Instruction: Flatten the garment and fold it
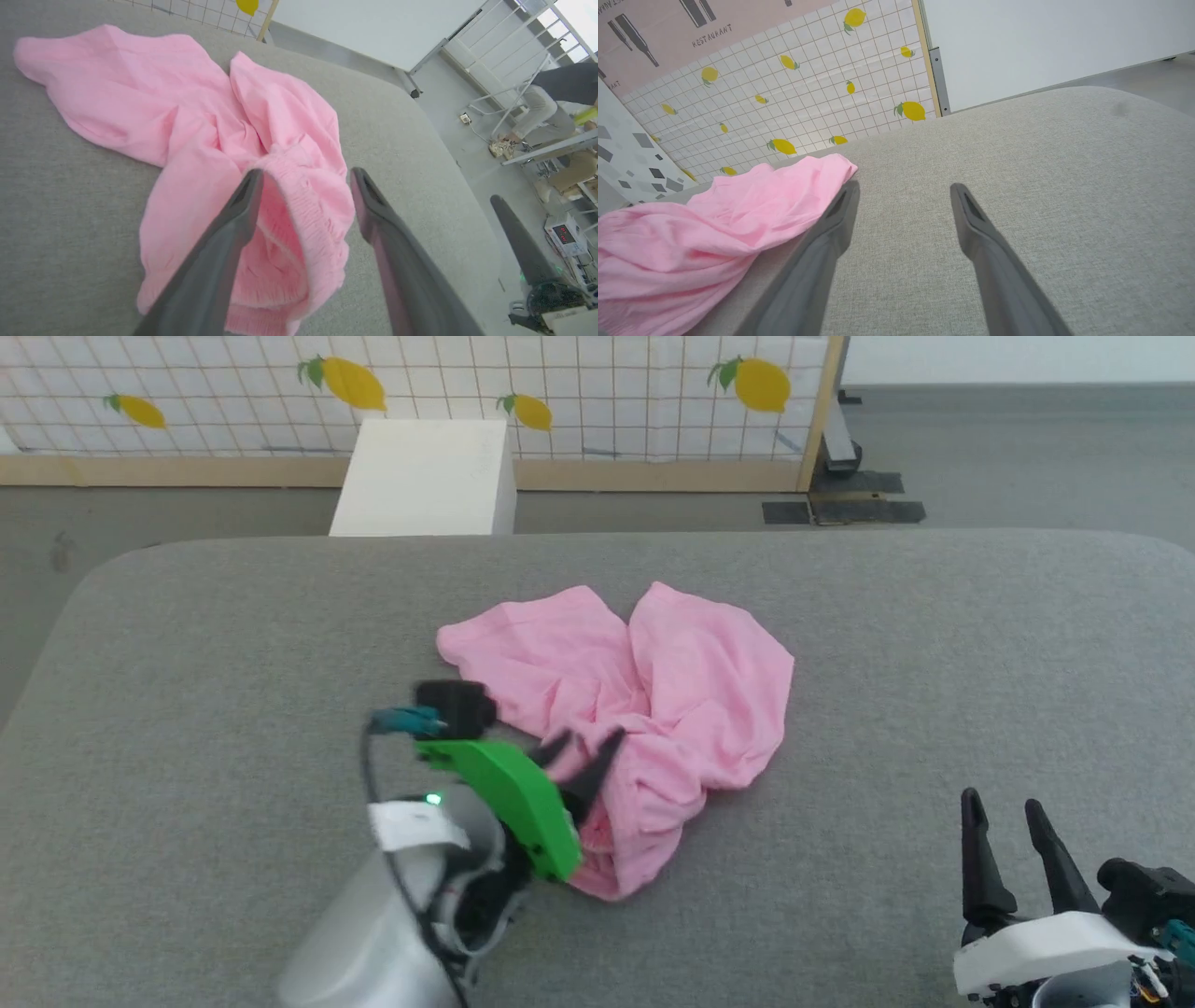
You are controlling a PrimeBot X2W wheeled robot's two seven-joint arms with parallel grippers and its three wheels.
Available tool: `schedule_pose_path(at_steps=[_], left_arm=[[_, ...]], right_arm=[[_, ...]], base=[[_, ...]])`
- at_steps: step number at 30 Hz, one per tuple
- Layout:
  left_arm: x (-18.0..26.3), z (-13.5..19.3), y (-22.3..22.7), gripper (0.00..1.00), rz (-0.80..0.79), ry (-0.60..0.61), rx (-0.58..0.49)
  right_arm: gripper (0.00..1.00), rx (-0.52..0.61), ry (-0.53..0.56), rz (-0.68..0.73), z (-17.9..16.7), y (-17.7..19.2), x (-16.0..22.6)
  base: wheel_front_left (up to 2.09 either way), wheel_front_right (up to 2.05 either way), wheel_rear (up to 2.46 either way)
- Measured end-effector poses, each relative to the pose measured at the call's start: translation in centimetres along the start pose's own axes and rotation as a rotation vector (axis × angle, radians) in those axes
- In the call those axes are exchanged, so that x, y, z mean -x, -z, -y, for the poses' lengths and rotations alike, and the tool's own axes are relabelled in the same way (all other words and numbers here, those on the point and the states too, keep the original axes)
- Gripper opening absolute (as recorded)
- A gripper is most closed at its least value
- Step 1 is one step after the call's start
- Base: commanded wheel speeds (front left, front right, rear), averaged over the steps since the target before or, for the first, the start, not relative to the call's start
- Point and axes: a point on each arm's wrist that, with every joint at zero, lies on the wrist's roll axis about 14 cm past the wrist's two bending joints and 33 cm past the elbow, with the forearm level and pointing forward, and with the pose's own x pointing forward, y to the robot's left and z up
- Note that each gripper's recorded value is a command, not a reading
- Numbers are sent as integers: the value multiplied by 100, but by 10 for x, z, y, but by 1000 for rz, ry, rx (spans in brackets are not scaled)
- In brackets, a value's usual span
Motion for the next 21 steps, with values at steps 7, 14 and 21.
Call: schedule_pose_path(at_steps=[7,14,21], left_arm=[[58,-50,-57,100,278,-189,28],[102,-73,-65,100,519,-332,-266],[94,-74,-51,100,527,-363,-339]], right_arm=[[100,-3,-19,25,-6,-7,-4],[100,-5,-35,-8,-12,2,-8],[100,60,-85,-198,-33,20,-50]], base=[[0,0,0],[0,0,0],[0,0,0]])
